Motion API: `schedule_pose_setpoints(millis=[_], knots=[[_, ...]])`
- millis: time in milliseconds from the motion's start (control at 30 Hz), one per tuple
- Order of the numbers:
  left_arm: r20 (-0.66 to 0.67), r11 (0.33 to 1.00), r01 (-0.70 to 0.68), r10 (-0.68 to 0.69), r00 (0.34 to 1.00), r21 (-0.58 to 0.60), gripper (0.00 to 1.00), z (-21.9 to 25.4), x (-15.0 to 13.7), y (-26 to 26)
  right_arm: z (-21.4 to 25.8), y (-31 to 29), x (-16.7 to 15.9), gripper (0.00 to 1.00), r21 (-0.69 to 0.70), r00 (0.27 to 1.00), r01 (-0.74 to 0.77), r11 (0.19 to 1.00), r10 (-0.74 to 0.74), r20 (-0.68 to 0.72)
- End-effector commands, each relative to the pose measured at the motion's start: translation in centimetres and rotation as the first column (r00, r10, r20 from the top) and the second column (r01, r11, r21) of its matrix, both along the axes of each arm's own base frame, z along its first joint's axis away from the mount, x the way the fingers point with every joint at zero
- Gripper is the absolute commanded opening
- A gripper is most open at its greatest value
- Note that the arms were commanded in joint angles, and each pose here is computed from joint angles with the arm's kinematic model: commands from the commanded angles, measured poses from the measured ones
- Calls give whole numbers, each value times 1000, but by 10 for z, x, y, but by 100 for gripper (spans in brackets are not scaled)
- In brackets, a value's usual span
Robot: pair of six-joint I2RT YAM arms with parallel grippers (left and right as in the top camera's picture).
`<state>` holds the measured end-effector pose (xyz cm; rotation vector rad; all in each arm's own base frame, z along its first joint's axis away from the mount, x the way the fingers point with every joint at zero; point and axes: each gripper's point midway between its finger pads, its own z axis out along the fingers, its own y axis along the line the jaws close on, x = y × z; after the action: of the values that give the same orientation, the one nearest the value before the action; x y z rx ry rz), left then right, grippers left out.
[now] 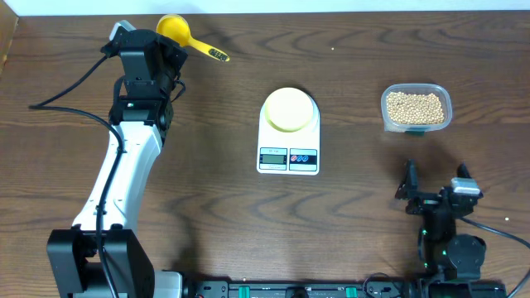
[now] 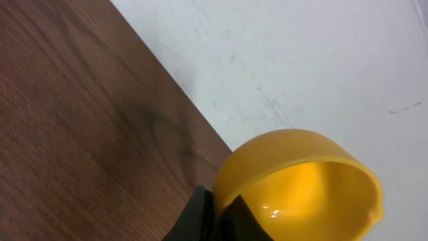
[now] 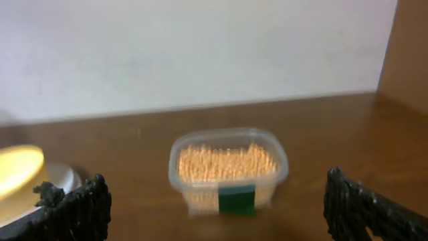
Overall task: Scoop item into bowl and weigh 50g on scale
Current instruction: 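Lift the yellow scoop with the left gripper toward the back, then move the right gripper up toward the scoop handle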
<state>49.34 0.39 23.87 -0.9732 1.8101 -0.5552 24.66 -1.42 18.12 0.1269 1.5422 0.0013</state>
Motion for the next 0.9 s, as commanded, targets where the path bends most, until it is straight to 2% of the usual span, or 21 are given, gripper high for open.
schedule_pose_setpoints(millis=[0,133,267,533,867], knots=[[44,1000,-11,11,999,-8,8,20,2,3,18,-8,-2,99,32,996,44,999,-47,76],[44,1000,-11,11,999,-8,8,20,2,3,51,-21,-10,99,56,969,117,992,-127,211],[44,1000,-11,11,999,-8,8,20,2,3,67,-31,-17,99,71,942,170,983,-183,281],[48,1000,-11,12,999,-8,8,21,2,3,88,-45,-29,99,100,895,232,968,-252,367],[93,1000,-11,12,996,-9,8,31,6,3,111,-78,-54,99,256,778,365,895,-444,444]])
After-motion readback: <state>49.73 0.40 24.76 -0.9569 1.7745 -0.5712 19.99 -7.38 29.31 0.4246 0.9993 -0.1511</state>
